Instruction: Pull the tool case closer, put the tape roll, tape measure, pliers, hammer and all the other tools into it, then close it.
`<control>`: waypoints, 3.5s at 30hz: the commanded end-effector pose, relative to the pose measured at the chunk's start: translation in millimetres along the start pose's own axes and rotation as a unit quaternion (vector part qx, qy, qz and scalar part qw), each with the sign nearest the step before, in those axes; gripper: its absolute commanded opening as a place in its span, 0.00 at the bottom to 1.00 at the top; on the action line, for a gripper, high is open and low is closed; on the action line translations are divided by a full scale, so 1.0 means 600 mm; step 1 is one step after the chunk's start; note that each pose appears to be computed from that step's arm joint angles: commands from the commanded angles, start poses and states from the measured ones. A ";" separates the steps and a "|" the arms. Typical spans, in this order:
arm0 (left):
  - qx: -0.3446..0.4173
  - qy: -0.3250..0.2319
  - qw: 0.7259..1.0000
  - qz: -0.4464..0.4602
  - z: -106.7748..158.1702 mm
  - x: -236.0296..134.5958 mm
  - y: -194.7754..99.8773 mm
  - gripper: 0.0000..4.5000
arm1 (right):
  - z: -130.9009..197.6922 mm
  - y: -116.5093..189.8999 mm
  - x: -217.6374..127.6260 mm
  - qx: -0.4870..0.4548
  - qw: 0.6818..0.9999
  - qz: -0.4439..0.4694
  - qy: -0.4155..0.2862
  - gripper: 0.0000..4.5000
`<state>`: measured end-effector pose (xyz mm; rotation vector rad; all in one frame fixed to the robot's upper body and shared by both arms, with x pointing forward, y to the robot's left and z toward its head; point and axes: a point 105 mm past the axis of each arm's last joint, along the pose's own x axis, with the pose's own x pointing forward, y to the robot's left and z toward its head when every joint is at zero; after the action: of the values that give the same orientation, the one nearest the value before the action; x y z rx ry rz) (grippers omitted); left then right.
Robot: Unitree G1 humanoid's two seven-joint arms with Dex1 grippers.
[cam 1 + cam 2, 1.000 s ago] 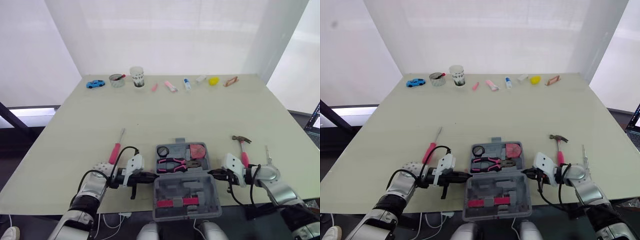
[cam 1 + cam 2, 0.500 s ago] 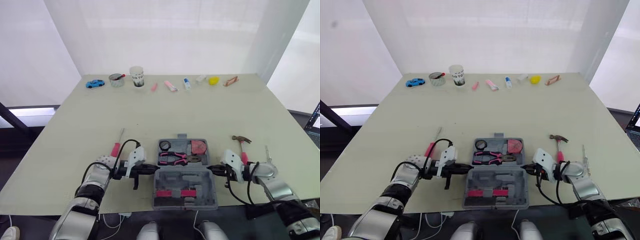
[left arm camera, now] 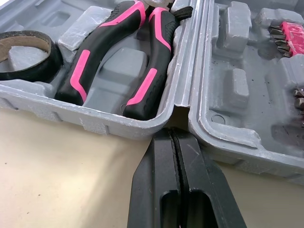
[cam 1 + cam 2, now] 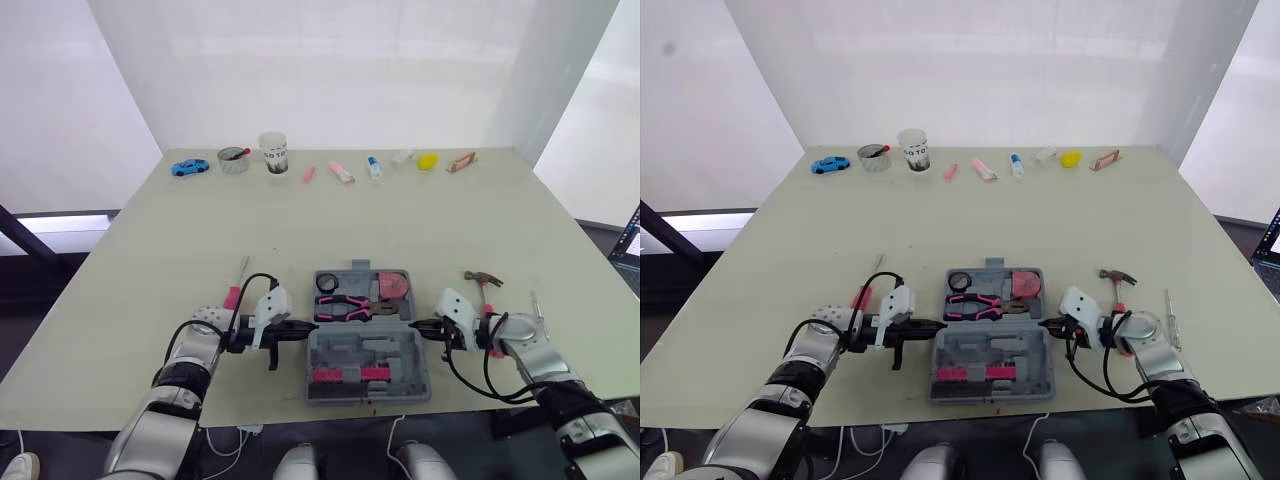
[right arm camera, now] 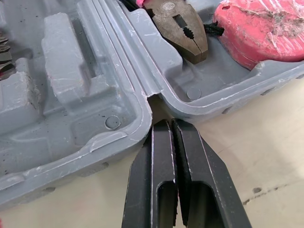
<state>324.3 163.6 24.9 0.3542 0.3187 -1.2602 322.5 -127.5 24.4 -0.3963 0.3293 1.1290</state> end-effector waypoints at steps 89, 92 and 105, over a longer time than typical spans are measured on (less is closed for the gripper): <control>-0.012 -0.008 1.000 -0.018 0.001 0.033 -0.009 0.00 | 0.019 0.002 0.021 -0.027 0.999 0.004 -0.026 0.03; -0.013 -0.009 1.000 -0.019 0.000 0.034 -0.011 0.00 | 0.015 0.007 0.020 -0.021 1.000 0.011 -0.020 0.03; -0.013 -0.009 1.000 -0.016 0.000 0.033 -0.010 0.00 | 0.008 -0.008 0.012 -0.035 0.999 -0.019 0.001 0.03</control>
<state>329.4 157.6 23.0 0.3163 0.3147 -1.2397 329.9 -128.8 24.0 -0.4374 0.3041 1.0876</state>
